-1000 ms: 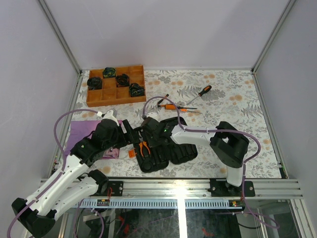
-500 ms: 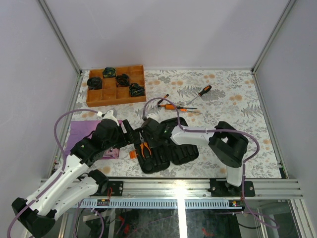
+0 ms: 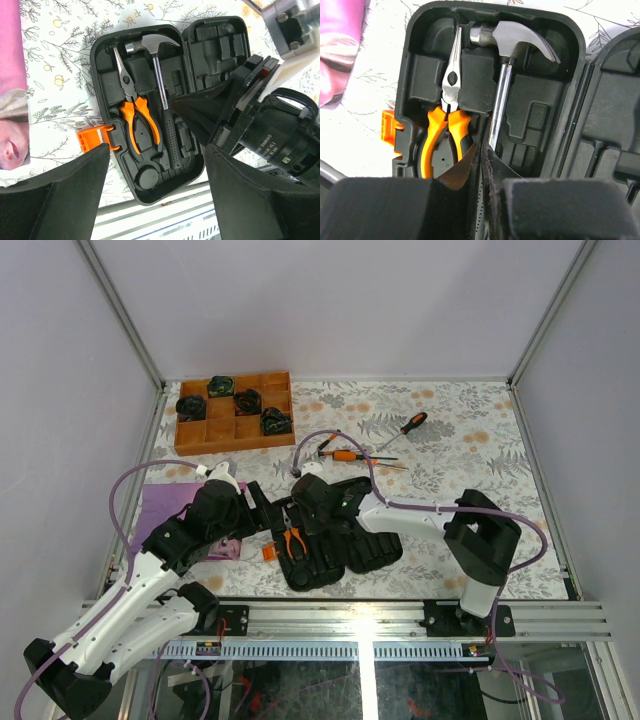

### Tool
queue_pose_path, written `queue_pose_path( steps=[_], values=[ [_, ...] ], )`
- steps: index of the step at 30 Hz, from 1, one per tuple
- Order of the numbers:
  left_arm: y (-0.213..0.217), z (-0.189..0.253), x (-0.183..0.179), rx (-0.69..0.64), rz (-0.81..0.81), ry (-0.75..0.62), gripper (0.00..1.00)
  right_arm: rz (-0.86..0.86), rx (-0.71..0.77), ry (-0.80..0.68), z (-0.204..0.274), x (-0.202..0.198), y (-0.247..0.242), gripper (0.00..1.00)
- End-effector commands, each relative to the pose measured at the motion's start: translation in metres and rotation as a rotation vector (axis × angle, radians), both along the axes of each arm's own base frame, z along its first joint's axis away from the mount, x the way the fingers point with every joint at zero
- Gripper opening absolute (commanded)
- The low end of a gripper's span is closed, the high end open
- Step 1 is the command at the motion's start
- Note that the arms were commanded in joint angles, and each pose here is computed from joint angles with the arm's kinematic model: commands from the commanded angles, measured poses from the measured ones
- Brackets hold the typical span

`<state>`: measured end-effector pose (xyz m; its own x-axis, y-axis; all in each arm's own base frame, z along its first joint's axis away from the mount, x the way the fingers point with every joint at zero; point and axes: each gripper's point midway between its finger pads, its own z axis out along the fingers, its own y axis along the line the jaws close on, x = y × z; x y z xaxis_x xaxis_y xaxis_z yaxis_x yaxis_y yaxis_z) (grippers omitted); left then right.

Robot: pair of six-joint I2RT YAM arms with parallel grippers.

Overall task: Sort the tools into containers
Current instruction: Place the hammer in the storage box.

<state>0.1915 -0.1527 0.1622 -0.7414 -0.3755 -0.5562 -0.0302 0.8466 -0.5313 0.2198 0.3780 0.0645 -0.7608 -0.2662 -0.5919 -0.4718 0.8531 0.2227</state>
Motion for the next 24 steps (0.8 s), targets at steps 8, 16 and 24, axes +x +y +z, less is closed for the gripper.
queue_pose_path(
  steps=[8,16,24],
  values=[
    [0.002,0.002,0.001,0.009,-0.003,-0.02,0.76,-0.002,-0.066,-0.01,-0.01,0.008,0.004,0.1],
    [0.002,0.001,0.001,0.01,-0.005,-0.017,0.76,-0.005,-0.107,0.012,-0.023,0.006,0.001,0.1],
    [0.002,0.001,0.001,0.008,-0.006,-0.018,0.76,-0.009,-0.187,0.052,-0.04,0.004,-0.006,0.1]
  ],
)
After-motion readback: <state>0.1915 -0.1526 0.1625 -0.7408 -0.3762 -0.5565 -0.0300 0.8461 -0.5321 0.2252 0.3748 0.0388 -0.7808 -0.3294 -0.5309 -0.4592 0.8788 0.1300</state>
